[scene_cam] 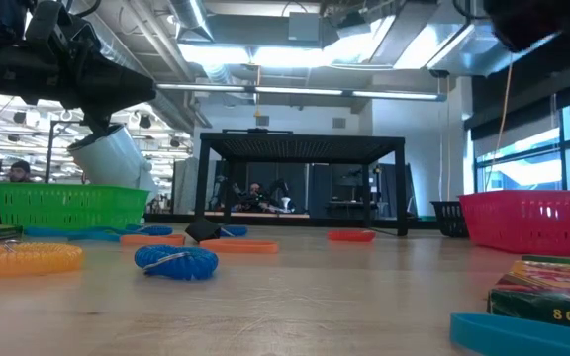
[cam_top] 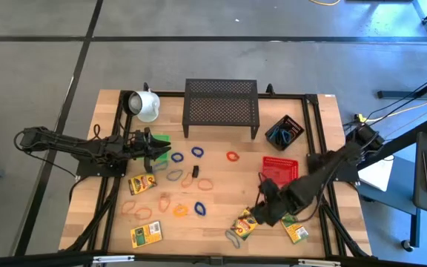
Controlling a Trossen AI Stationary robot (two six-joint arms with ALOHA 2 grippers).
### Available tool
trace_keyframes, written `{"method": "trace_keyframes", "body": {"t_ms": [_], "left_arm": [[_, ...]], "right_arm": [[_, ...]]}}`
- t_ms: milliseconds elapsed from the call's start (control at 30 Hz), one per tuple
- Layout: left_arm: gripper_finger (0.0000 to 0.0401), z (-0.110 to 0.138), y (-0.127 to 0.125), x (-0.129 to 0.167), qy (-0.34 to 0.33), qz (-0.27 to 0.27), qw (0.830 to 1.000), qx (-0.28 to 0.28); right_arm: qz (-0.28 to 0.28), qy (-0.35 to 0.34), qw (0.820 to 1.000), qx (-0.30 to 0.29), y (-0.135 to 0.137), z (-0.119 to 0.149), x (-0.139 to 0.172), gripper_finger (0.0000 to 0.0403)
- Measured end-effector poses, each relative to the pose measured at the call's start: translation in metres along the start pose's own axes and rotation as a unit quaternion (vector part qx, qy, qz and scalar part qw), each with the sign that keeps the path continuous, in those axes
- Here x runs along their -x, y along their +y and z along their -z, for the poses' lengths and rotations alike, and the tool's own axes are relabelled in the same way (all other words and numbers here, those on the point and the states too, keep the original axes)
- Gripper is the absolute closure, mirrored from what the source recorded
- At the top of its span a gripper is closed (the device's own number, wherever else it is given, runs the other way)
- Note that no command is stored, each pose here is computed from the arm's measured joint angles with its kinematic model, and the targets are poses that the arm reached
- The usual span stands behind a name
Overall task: Pick & Place Office Desk Supplies
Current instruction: Put the green spring keychain into the orange bin
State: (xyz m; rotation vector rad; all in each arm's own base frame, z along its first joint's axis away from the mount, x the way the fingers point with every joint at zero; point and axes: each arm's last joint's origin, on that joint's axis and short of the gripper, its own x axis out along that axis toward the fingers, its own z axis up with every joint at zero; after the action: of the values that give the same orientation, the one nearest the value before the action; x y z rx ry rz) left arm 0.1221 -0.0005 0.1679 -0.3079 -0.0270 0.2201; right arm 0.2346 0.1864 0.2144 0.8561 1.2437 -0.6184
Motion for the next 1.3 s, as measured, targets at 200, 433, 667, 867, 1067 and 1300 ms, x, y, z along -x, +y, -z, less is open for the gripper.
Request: {"method": "trace_keyframes", "body": {"t_ms": [200, 433, 667, 867, 1067, 1300], "left_arm": [[0.0310, 0.000, 0.000, 0.000, 0.000, 0.000, 1.000, 0.000], [0.0310, 0.000, 0.000, 0.000, 0.000, 0.000, 1.000, 0.000], [0.0310, 0.000, 0.000, 0.000, 0.000, 0.000, 1.000, 0.000], [0.0310, 0.000, 0.000, 0.000, 0.000, 0.000, 1.000, 0.000], [0.0310, 0.000, 0.000, 0.000, 0.000, 0.000, 1.000, 0.000], [0.0310, 0.000, 0.000, 0.000, 0.000, 0.000, 1.000, 0.000]], "right_arm": [[0.040, 0.027, 0.999, 0.023, 0.001, 0.016, -0.021, 0.0223], [0.087, 0.054, 0.994, 0.025, -0.003, 0.019, -0.034, 0.0223], [0.143, 0.066, 0.987, 0.017, -0.010, 0.022, -0.040, 0.0223], [0.156, 0.071, 0.985, 0.038, -0.010, 0.023, -0.048, 0.0223], [0.176, 0.093, 0.978, 0.068, -0.012, 0.025, -0.053, 0.0223], [0.202, 0.097, 0.971, 0.079, -0.015, 0.026, -0.063, 0.0223]]}}
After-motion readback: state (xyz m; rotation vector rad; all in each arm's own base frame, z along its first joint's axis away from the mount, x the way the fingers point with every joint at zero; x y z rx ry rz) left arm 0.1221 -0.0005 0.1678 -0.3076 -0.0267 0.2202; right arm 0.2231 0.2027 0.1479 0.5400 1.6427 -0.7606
